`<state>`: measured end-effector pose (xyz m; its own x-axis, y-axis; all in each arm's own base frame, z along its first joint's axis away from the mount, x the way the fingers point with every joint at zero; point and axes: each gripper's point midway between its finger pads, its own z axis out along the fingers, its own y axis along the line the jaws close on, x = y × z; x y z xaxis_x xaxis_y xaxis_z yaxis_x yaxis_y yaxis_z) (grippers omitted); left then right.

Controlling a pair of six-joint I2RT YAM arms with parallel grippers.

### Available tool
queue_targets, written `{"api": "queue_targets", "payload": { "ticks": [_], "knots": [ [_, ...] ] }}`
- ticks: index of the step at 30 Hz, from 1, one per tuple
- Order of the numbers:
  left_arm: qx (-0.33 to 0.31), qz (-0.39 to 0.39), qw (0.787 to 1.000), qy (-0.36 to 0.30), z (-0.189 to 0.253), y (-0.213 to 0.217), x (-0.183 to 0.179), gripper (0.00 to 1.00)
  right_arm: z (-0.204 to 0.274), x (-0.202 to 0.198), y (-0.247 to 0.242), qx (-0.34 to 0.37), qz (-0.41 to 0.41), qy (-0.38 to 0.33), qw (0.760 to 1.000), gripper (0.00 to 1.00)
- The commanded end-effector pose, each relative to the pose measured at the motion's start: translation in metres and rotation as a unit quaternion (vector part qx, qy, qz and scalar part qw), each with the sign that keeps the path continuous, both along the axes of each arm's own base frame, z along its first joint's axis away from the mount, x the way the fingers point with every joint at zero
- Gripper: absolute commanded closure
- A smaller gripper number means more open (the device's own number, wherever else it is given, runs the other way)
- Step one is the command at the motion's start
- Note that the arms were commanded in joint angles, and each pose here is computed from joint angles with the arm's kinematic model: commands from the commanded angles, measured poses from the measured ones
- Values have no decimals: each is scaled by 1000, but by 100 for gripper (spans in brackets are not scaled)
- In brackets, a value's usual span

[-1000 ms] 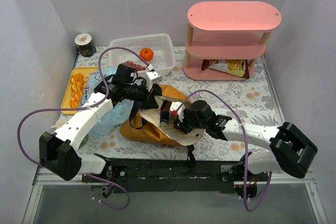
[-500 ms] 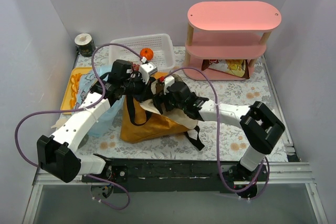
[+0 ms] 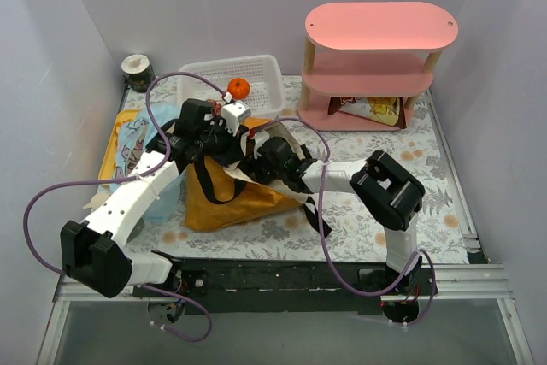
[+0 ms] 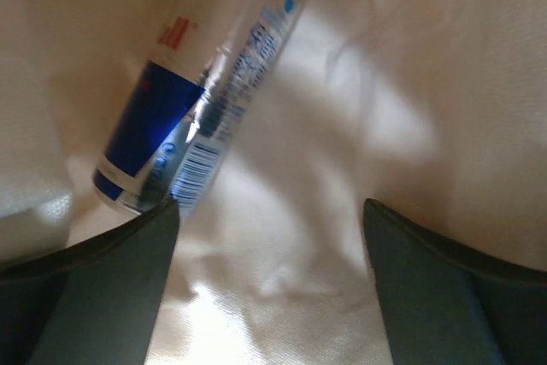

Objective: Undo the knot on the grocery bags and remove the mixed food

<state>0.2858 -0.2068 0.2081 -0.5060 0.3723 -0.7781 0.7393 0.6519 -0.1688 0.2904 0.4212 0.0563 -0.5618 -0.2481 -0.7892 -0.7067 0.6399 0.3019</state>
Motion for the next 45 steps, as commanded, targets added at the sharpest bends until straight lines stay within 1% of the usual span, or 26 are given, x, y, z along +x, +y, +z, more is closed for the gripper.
{"api": "queue_targets", "payload": {
  "ticks": [1, 2, 4, 5, 7, 8, 10, 11, 13, 14, 16, 17, 18, 19, 22, 27, 31, 33, 34, 35, 36, 37, 39, 41, 43, 45],
  "knots": [
    [-81, -79, 993, 41, 23, -33, -45, 100, 5, 2, 25, 13, 21, -35, 999, 16],
    [-79, -77, 993, 42, 22, -32, -46, 100, 3, 4, 24, 2, 15, -42, 999, 29],
    [-75, -76, 994, 36, 23, -30, -45, 100, -2, 14, 13, -26, -7, -72, 997, 38],
    [-73, -77, 994, 34, 23, -29, -45, 100, 10, 17, 14, -17, 1, -97, 995, 49],
    [-68, -79, 994, 31, 19, -27, -46, 100, 16, 10, 8, -14, 31, -116, 993, 63],
    [-66, -76, 995, 28, 18, -26, -46, 100, 36, 14, 3, -3, 41, -142, 989, 81],
    [-64, -76, 995, 27, 13, -25, -48, 100, 38, 2, -10, -4, 69, -147, 987, 95],
    [-63, -75, 995, 23, 12, -24, -47, 100, 60, 4, -20, 8, 67, -166, 984, 99],
    [-59, -78, 995, 11, 11, -22, -47, 100, 62, -8, -40, -2, 91, -178, 980, 99],
    [-55, -79, 995, 10, 6, -21, -47, 100, 85, -9, -50, 11, 91, -200, 976, 99],
    [-48, -84, 995, -1, 4, -18, -48, 100, 82, -23, -70, -10, 116, -213, 970, 99],
    [-41, -89, 995, -6, 0, -16, -49, 100, 100, -27, -79, -5, 120, -237, 964, 99],
    [-36, -92, 995, -11, -2, -14, -50, 100, 101, -30, -86, -17, 128, -252, 959, 99],
    [-33, -96, 995, -17, -2, -13, -52, 100, 89, -37, -96, -37, 137, -242, 960, 99],
    [-23, -101, 994, -36, -6, -8, -53, 100, 91, -52, -108, -43, 160, -252, 954, 99],
    [-27, -86, 996, -28, -9, -7, -53, 100, 99, -82, -92, 8, 235, -223, 946, 99],
    [-42, -27, 999, -6, -2, -10, -36, 100, 103, -86, -70, 35, 238, -221, 945, 84],
    [-49, -30, 998, 11, 3, -19, -29, 100, 99, -64, -68, 34, 167, -205, 964, 76],
    [-56, -37, 998, 6, 16, -23, -26, 100, 98, -56, -68, 35, 137, -194, 971, 64],
    [-60, -43, 997, 8, 19, -26, -25, 100, 91, -51, -66, 39, 111, -167, 979, 59],
    [-59, -44, 997, 12, 18, -28, -23, 100, 99, -42, -60, 53, 88, -166, 981, 54],
    [-58, -45, 997, 11, 20, -29, -22, 100, 100, -41, -55, 61, 87, -161, 981, 42],
    [-49, -46, 998, 15, 14, -27, -22, 100, 95, -36, -43, 74, 76, -135, 985, 33],
    [-40, -47, 998, 20, 12, -24, -24, 100, 94, -26, -29, 80, 62, -116, 988, 14],
    [-45, -52, 997, 17, 17, -25, -27, 100, 91, -18, -18, 86, 39, -93, 991, 7],
    [-52, -59, 997, 14, 25, -27, -29, 100, 90, -12, -10, 92, 25, -82, 992, 6]
  ]
}}
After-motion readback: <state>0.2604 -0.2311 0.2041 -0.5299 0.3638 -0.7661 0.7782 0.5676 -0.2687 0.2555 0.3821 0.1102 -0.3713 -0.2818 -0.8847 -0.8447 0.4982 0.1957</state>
